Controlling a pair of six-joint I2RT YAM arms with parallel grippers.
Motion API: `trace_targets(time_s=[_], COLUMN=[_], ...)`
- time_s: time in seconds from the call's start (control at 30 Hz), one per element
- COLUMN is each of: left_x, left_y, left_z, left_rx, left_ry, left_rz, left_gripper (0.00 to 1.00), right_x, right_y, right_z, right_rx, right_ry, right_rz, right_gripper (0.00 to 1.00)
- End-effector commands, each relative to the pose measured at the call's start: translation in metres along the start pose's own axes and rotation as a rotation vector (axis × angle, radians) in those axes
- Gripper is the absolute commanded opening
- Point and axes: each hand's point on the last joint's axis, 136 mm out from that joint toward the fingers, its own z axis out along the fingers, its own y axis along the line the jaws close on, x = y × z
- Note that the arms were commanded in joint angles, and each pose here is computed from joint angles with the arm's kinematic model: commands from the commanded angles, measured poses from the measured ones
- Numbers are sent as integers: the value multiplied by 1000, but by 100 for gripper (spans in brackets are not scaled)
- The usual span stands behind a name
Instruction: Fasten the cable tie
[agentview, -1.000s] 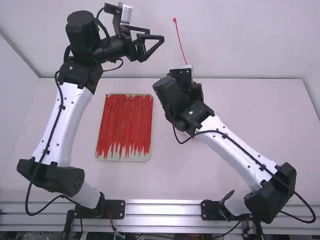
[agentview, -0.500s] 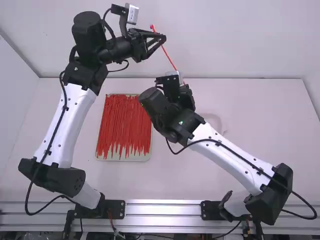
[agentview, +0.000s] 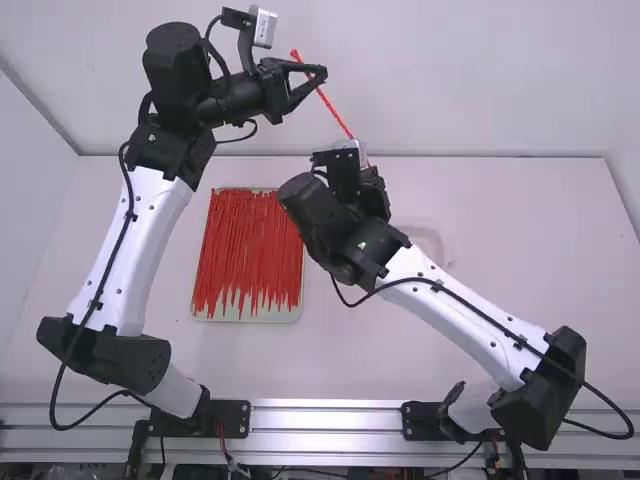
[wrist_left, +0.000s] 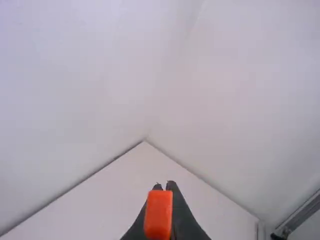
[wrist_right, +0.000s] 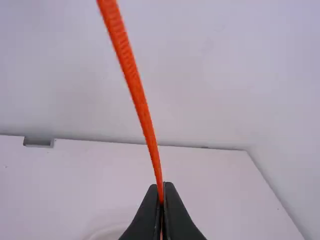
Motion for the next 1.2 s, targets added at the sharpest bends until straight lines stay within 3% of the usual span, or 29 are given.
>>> trace_targets(time_s=[0.0,0.1,0.17,0.2,0.27,0.5,0.63,0.8,0.97,1.17], left_x=[-11,-12,-14,-14,-17,-25,-24,-10,2,10], left_y=[-9,-7,-2,0,10,35,45,27,3,-21], left_z=[-4,-5,-4,-5,-8,-26,-35,-35,-36,-42], left_rx=[16,8,-25,-32,-81,-157,-177,-53,96,246], left_ry=[-23,-28,-38,-41,-54,-73,-59,4,56,84], left_rz=[33,37,60,66,81,80,94,148,205,247], left_gripper=[2,2,2,2,2,2,2,2,2,2], right_x=[-18,-17,-15,-15,-14,-25,-34,-49,-59,-65], right_y=[-13,-3,4,5,11,12,4,-18,-45,-55], right_z=[-6,-7,-8,-8,-18,-69,-105,-136,-137,-130], right_rx=[-8,-64,-106,-114,-168,-338,-486,-678,-790,-952], right_ry=[-23,-15,-7,-6,-6,-59,-116,-204,-264,-342], right_rz=[59,37,31,29,15,18,-17,-30,-17,-73], right_gripper=[2,25,53,55,71,98,99,99,99,99])
